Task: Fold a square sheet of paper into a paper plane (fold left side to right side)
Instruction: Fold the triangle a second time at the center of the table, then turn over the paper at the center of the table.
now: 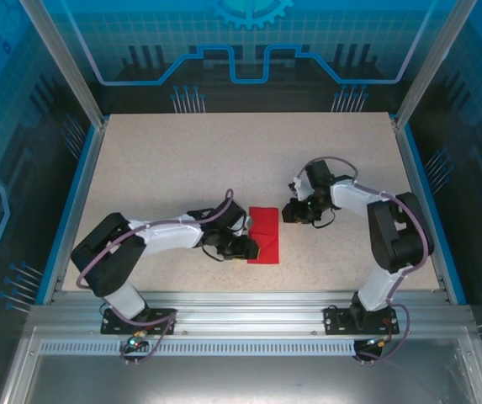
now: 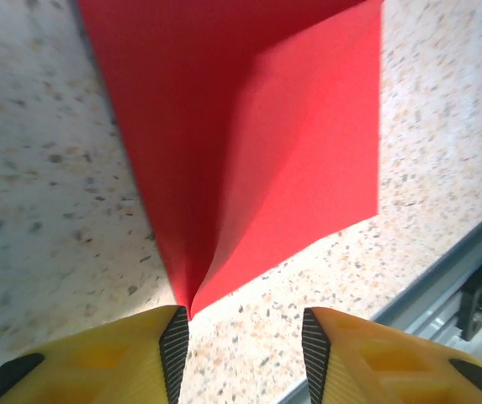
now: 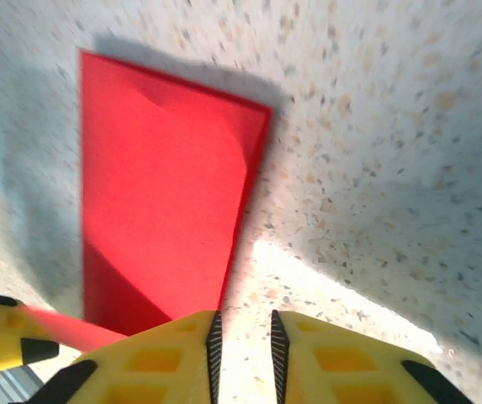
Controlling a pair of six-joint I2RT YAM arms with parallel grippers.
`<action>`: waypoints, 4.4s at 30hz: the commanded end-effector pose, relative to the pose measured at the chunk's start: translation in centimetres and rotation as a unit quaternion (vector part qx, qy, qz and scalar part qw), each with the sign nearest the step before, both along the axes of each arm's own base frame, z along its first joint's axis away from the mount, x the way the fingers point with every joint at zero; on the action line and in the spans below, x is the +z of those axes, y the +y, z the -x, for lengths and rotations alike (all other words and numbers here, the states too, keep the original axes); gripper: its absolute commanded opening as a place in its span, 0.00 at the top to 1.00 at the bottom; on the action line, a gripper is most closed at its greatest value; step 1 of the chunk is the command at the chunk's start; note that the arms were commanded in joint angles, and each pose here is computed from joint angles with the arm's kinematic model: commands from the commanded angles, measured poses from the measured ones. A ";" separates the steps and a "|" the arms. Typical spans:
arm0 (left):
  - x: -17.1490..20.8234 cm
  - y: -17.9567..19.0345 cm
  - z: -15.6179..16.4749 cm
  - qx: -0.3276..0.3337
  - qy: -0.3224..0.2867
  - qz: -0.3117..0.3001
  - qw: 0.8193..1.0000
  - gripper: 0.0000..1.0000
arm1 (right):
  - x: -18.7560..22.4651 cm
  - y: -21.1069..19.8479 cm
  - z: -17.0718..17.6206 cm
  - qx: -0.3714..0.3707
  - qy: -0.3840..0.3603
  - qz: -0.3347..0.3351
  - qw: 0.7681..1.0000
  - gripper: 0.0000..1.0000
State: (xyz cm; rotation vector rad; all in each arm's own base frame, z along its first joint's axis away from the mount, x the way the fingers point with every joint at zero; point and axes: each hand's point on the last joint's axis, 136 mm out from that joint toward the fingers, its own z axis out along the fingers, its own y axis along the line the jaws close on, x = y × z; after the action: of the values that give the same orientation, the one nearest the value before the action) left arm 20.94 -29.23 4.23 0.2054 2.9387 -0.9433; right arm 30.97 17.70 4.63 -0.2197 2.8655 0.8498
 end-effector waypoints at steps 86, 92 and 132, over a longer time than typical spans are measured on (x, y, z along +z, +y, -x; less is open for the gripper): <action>17.9 8.8 -6.8 0.160 -0.400 0.123 0.894 0.01 | 19.7 7.4 2.4 0.155 -0.243 -0.292 0.912 1.00; 19.3 5.4 -6.0 0.100 -0.374 0.202 0.900 0.01 | 22.3 8.2 4.4 0.206 -0.258 -0.331 0.884 1.00; 21.4 2.0 -4.8 0.010 -0.344 0.261 0.902 0.84 | 22.6 8.9 5.3 0.224 -0.254 -0.339 0.878 0.96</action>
State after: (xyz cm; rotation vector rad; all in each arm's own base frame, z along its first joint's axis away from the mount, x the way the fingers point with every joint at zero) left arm 25.08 -27.36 25.47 0.3671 1.9675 -1.3349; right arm 25.50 26.29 26.95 -0.8649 1.9025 1.5609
